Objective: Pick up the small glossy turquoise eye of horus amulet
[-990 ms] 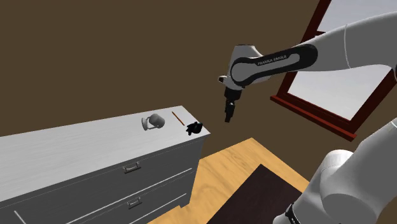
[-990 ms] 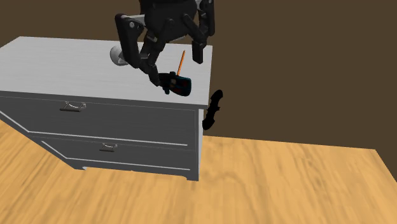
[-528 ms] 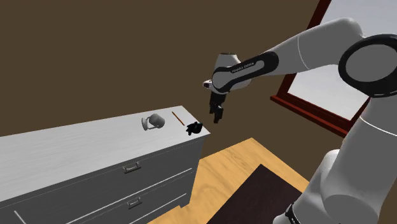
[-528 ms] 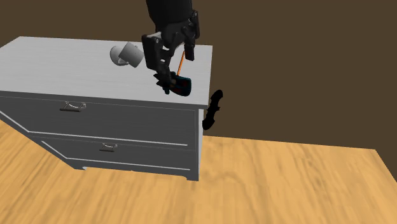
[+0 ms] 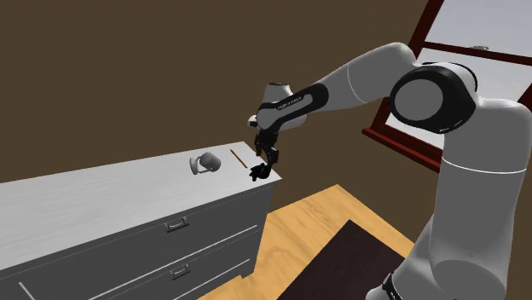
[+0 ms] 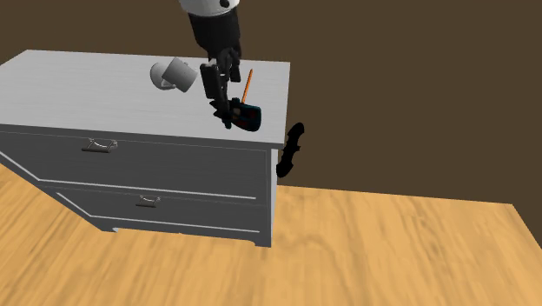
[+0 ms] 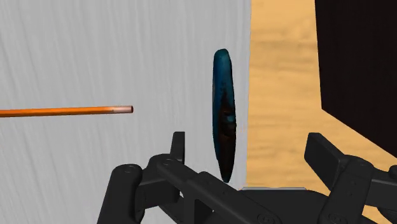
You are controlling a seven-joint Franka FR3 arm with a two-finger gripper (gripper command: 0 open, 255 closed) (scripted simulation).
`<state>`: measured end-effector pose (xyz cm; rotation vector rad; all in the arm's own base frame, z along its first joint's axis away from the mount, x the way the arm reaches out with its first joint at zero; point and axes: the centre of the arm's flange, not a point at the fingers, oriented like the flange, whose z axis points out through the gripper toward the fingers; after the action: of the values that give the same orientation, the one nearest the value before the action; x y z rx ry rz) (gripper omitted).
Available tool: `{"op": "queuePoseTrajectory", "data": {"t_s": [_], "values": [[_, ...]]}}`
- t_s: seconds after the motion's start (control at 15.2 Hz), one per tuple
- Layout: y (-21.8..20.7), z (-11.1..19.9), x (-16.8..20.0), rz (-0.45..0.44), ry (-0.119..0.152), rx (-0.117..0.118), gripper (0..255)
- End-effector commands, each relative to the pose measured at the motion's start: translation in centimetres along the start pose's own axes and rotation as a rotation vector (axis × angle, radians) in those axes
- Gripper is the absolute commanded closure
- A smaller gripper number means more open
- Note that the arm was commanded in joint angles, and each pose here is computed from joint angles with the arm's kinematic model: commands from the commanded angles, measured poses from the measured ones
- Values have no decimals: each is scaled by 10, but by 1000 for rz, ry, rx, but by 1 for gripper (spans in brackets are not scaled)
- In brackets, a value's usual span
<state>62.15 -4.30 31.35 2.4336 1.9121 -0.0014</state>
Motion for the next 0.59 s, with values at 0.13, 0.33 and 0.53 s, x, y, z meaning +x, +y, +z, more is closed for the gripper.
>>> {"op": "queuePoseTrajectory", "data": {"t_s": [0.13,0.33,0.53], "values": [[8,22,9,-62,3,-6,0],[7,38,10,-62,3,-6,0],[7,52,10,-61,3,-6,0]]}}
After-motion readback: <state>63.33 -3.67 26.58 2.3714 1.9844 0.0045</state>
